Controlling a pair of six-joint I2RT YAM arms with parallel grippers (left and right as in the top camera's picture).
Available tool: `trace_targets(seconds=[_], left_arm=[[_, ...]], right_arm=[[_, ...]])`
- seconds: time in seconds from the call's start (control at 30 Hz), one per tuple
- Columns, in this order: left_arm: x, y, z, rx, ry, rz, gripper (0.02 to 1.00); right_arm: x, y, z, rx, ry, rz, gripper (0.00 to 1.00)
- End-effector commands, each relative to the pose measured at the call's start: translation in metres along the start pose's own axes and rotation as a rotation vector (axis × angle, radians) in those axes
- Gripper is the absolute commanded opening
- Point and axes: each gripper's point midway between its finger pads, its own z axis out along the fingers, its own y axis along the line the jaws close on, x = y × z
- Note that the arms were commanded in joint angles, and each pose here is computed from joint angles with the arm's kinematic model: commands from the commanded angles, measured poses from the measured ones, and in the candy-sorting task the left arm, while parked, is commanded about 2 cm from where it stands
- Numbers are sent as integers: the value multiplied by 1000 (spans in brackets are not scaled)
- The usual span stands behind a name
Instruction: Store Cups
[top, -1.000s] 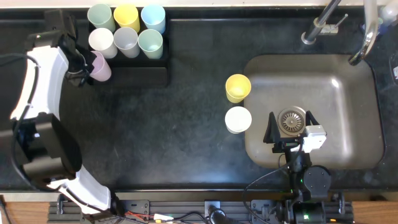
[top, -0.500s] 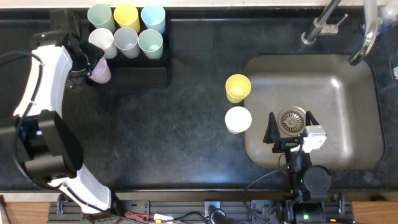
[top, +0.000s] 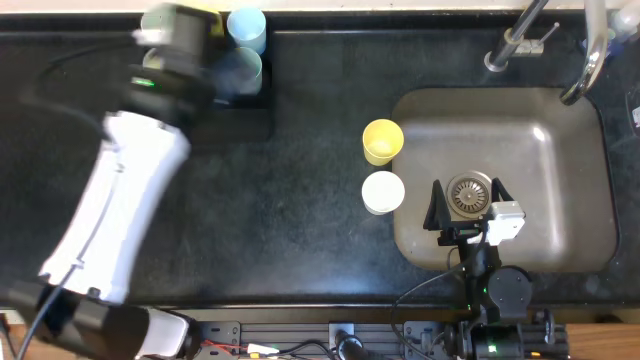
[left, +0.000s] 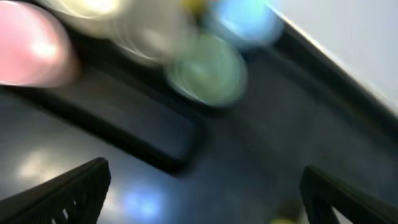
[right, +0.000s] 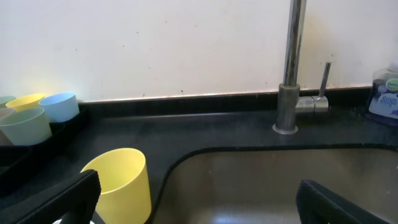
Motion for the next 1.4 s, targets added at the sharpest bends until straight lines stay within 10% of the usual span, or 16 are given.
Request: trace_targets(seconds=[0.03, 0.27, 1.03, 1.1, 1.17, 1.23, 1.4], left_arm=[[71, -68, 7, 29, -50, 140, 998], [165, -123, 7, 146, 83, 40, 998], [239, -103, 80, 46, 455, 16, 969], [235, -102, 82, 41, 450, 9, 794], [231, -101, 84, 37, 437, 5, 240], [228, -101, 85, 39, 425, 1, 36], [221, -103, 88, 44, 400, -8, 36]], right_arm=[[3, -2, 0, 10, -2, -3, 996], [3, -2, 0, 10, -2, -3, 998], [3, -2, 0, 10, -2, -3, 993], [3, -2, 0, 10, -2, -3, 998], [3, -2, 0, 10, -2, -3, 996], [3, -2, 0, 10, -2, -3, 998], [3, -2, 0, 10, -2, -3, 998]])
